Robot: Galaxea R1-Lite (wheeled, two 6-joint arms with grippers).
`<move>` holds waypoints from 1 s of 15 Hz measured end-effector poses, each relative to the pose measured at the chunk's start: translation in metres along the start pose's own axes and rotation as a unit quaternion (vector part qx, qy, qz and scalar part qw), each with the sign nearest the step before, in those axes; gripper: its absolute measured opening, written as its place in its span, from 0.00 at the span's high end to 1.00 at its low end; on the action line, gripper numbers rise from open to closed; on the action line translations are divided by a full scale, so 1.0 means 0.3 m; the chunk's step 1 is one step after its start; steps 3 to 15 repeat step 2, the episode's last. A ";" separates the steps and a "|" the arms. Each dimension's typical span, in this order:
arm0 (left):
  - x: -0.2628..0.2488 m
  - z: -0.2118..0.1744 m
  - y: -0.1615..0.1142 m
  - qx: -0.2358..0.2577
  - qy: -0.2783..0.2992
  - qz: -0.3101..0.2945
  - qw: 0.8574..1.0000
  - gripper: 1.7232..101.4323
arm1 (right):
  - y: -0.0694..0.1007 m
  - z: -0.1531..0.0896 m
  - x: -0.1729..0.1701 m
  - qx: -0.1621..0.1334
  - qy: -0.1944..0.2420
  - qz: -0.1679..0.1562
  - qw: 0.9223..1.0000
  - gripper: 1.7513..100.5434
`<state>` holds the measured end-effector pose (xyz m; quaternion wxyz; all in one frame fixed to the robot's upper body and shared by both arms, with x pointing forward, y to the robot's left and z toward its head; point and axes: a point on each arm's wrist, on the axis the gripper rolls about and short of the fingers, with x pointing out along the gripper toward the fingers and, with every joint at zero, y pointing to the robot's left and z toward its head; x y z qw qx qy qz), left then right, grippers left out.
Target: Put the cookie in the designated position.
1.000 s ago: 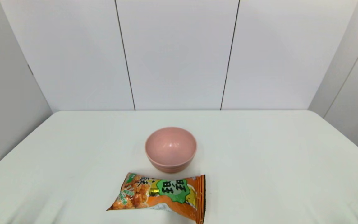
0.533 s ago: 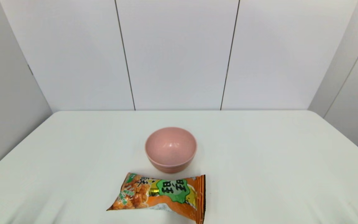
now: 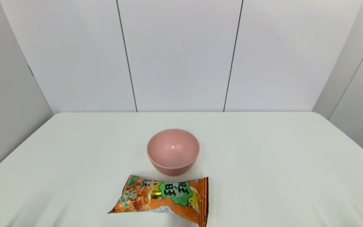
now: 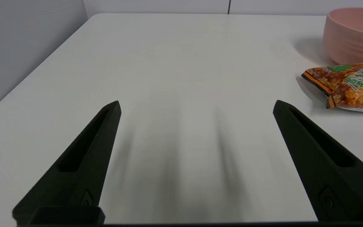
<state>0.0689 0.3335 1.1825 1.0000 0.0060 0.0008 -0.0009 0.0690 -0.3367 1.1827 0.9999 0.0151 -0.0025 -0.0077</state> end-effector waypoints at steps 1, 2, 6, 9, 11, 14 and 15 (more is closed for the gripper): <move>0.000 0.000 0.000 0.000 0.000 0.000 1.000 0.04 | 0.000 0.000 0.000 0.000 0.000 0.000 1.000 0.03; 0.000 0.000 0.000 0.000 0.000 0.000 1.000 0.04 | 0.000 0.000 0.000 0.000 0.000 0.000 1.000 0.03; 0.000 0.000 0.000 0.000 0.000 0.000 1.000 0.04 | 0.000 0.000 0.000 0.000 0.000 0.000 1.000 0.03; 0.000 0.000 0.000 0.000 0.000 0.000 1.000 0.04 | 0.000 0.000 0.000 0.000 0.000 0.000 1.000 0.03; 0.000 0.000 0.000 0.000 0.000 0.000 1.000 0.04 | 0.000 0.000 0.000 0.000 0.000 0.000 1.000 0.03; 0.000 0.000 0.000 0.000 0.000 0.000 1.000 0.04 | 0.000 0.000 0.000 0.000 0.000 0.000 1.000 0.03; 0.000 0.000 0.000 0.000 0.000 0.000 1.000 0.04 | 0.000 0.000 0.000 0.000 0.000 0.000 1.000 0.03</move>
